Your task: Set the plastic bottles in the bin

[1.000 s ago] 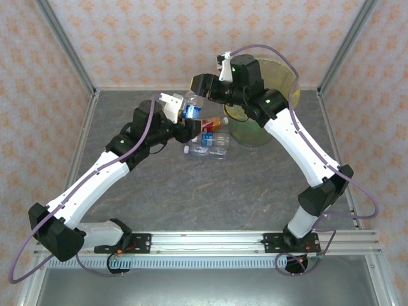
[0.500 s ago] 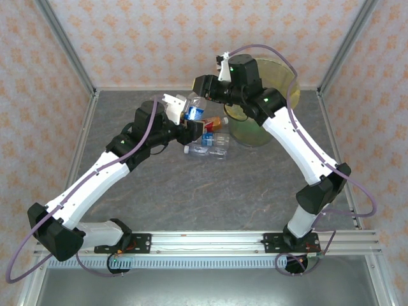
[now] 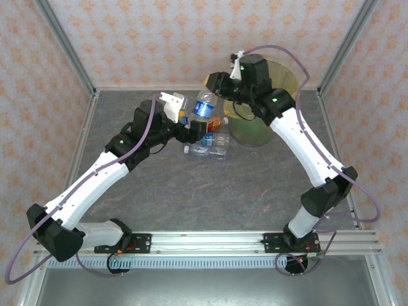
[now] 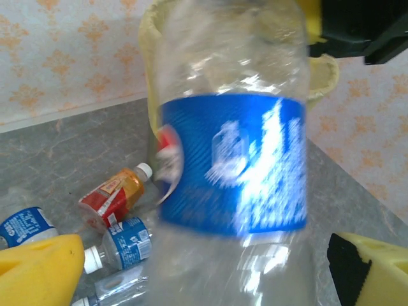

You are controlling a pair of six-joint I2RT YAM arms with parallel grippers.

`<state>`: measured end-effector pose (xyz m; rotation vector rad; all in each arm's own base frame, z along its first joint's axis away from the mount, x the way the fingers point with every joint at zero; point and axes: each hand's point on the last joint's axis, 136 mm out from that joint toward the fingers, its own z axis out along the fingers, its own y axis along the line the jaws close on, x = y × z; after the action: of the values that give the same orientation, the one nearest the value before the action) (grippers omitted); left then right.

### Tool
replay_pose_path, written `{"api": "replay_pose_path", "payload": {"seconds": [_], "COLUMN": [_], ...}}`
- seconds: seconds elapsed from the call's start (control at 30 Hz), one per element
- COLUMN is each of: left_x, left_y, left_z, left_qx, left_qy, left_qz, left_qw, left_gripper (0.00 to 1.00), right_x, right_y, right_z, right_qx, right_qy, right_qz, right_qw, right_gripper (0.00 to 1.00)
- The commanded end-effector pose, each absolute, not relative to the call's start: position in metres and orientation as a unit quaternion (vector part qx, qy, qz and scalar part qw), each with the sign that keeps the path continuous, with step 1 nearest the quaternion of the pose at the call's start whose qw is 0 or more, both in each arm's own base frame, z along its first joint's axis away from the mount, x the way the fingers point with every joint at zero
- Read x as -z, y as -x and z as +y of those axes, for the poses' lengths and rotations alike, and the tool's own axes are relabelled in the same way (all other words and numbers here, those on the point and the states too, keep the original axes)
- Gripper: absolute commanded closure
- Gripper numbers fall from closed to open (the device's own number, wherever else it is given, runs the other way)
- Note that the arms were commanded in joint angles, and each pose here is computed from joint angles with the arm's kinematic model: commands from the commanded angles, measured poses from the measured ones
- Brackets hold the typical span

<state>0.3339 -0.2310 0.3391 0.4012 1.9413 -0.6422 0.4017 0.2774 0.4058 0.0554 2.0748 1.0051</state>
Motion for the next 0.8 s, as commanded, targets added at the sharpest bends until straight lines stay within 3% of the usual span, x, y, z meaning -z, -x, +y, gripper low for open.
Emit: {"api": "replay_pose_path", "payload": {"seconds": [0.0, 0.4, 0.77], "left_x": [-0.368, -0.355, -0.352], "left_y": [-0.332, -0.336, -0.342], "left_z": [-0.221, -0.212, -0.208], "left_qx": [0.261, 0.251, 0.237], "left_qy": [-0.141, -0.108, -0.094], "left_qz": [0.786, 0.795, 0.798], "left_qw": [0.543, 0.541, 0.547], "left_gripper": [0.01, 0.01, 0.01], "right_x": [-0.454, -0.457, -0.441], "right_y": [-0.404, -0.418, -0.454], "right_z": [0.227, 0.061, 0.027], "right_qx": [-0.399, -0.260, -0.127], "right_qy": [-0.080, -0.264, -0.263], "right_qz": [0.779, 0.727, 0.752], "right_qw": [0.477, 0.578, 0.590], "right_gripper": [0.79, 0.80, 0.78]}}
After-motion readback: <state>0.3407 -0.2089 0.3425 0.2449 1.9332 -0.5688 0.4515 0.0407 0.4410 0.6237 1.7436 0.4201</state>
